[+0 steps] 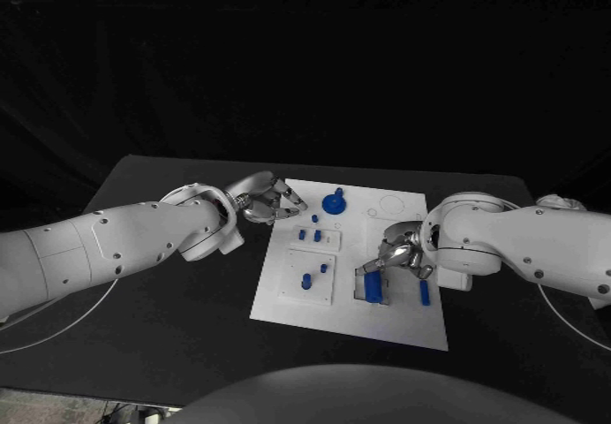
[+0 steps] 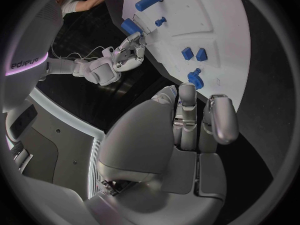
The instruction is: Assemble the parts on the task board
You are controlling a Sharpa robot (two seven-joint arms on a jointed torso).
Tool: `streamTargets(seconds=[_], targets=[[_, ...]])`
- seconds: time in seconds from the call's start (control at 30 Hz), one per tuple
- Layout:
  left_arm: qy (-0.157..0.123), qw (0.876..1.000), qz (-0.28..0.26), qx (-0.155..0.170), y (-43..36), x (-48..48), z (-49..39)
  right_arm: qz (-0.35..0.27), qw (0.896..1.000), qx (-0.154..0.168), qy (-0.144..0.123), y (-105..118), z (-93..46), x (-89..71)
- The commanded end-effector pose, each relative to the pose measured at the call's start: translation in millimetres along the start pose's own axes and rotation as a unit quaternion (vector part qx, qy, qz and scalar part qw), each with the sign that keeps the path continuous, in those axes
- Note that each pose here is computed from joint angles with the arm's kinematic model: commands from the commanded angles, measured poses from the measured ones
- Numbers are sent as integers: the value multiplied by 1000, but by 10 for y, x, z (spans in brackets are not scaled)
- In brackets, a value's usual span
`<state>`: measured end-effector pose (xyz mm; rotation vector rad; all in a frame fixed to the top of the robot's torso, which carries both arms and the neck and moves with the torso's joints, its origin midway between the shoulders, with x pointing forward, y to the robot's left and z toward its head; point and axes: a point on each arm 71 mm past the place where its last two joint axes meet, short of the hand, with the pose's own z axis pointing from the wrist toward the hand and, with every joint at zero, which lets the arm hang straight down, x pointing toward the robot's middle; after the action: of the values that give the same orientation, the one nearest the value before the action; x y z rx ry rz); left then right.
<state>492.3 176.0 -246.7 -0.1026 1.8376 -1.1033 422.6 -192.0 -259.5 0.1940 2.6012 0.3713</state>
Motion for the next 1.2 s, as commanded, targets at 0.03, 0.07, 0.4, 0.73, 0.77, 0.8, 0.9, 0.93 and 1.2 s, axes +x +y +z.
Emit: streamTargets(seconds=[0.03, 0.07, 0.4, 0.73, 0.77, 0.8, 0.9, 0.93, 1.2], targets=[[10, 1000, -4, -1, -9, 21, 7, 8, 1000, -8, 5, 27, 17, 11], [10, 1000, -4, -1, -9, 22, 7, 7, 1000, -8, 6, 31, 19, 12], [14, 1000, -5, -3, -7, 33, 14, -6, 1000, -6, 8, 55, 38, 29], [19, 1000, -5, -7, 7, 44, 10, -6, 1000, -1, -1, 26, 42, 22], [20, 1000, -5, -7, 7, 46, 11, -6, 1000, -1, -1, 25, 42, 21], [20, 1000, -5, -7, 8, 47, 12, -5, 1000, -1, -2, 24, 42, 21], [22, 1000, -5, -8, 8, 52, 14, -3, 1000, 0, -4, 19, 41, 18], [22, 1000, -5, -8, 9, 53, 14, -2, 1000, 0, -5, 17, 41, 17], [25, 1000, -6, -11, 16, 59, 12, 2, 1000, 2, -8, -10, 42, 5]])
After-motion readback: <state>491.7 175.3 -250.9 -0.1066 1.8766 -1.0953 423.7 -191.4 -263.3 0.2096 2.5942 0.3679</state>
